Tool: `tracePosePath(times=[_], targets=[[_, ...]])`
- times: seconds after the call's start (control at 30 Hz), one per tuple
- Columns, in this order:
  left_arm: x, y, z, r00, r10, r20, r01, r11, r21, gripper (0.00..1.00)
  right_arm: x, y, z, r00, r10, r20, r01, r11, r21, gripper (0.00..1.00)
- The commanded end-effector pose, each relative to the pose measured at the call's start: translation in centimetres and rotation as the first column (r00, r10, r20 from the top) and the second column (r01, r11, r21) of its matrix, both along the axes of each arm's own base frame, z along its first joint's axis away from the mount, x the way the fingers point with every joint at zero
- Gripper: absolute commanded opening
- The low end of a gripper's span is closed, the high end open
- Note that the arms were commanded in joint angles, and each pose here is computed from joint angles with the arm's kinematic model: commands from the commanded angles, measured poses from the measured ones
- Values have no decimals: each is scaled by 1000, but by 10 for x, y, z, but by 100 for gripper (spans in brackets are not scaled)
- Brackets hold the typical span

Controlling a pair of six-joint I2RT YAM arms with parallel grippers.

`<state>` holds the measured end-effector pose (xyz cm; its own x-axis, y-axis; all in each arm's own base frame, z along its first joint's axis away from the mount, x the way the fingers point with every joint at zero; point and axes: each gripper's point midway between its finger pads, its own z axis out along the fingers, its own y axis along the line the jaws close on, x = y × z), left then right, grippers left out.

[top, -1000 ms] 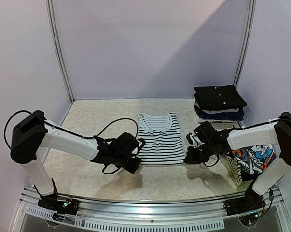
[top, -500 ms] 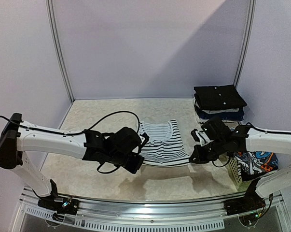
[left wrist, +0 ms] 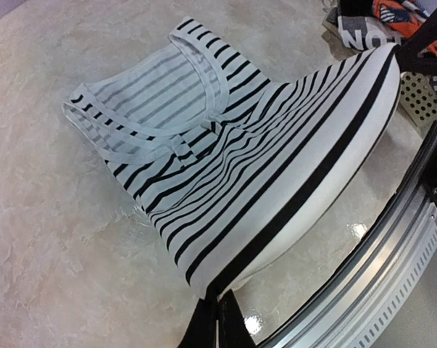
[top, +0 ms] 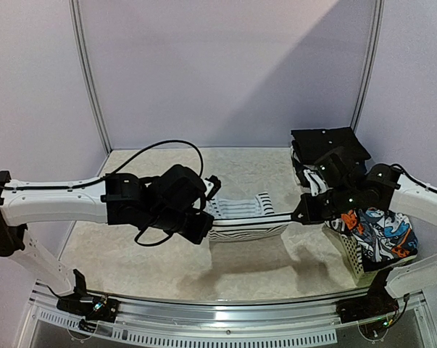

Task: Fold and stack the mixed laundry pile
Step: Fold the 2/3-rectangle-folded tank top at the center of the board.

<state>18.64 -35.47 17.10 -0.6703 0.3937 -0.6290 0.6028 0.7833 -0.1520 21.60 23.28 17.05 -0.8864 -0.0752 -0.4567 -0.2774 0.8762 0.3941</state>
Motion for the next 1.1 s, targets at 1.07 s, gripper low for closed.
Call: tracePosePath(times=[1.07], targets=[[147, 36, -39, 989, 136, -60, -124, 978, 165, 0, 161, -5, -14, 985, -142, 98, 167, 927, -337, 0]])
